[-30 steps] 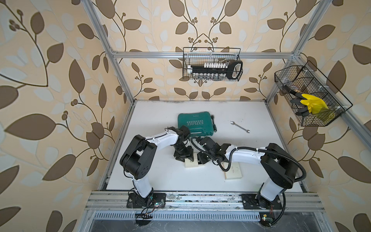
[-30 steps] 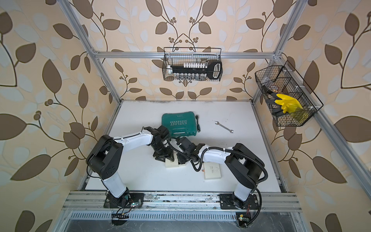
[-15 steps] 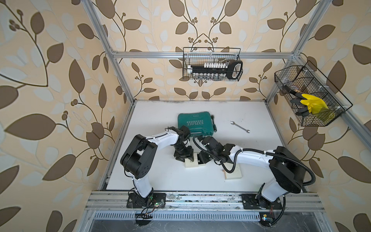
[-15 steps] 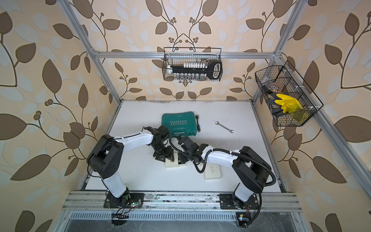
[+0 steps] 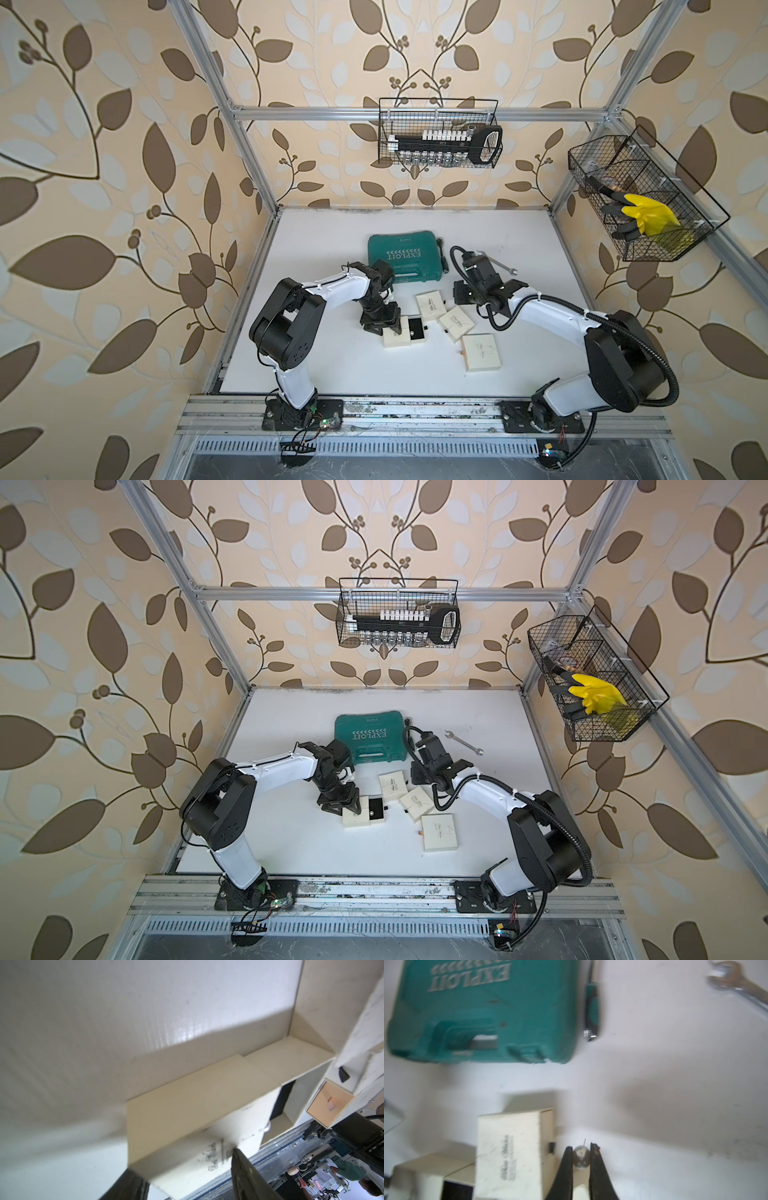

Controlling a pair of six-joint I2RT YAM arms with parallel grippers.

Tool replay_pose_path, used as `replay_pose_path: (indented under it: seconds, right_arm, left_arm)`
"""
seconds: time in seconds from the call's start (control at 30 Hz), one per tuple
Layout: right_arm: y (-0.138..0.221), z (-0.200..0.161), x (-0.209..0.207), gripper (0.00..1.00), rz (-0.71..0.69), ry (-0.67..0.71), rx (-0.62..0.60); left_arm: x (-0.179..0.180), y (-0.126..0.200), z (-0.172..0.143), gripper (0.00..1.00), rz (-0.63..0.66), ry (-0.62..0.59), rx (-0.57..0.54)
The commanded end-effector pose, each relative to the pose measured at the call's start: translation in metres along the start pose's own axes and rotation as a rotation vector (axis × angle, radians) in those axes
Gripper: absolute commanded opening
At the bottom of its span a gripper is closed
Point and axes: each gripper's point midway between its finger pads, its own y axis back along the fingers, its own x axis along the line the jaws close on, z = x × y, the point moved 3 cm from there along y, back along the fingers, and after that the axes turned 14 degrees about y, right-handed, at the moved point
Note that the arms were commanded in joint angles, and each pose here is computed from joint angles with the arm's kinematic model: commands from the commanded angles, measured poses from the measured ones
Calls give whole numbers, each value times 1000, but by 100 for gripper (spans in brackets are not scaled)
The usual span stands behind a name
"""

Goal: Take out the earrings from the drawer-style jewelry box
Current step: Place the earring at the center of the board.

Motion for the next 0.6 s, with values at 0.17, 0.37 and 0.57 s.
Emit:
replay_pose_path:
  seconds: [0.17,0.37,0.57]
  right_arm:
    - [-27,-30,-49,9,-29,-157,126]
    - [-36,-35,-61,9,-32,-176,156]
    - [-39,-41,-66,13,-53,-185,187]
  left_arm:
    - [1,-1,-1,62,33,-8,-8]
    - [6,0,-1,62,69,3,-11]
    - [6,0,-2,63,67,1,-8]
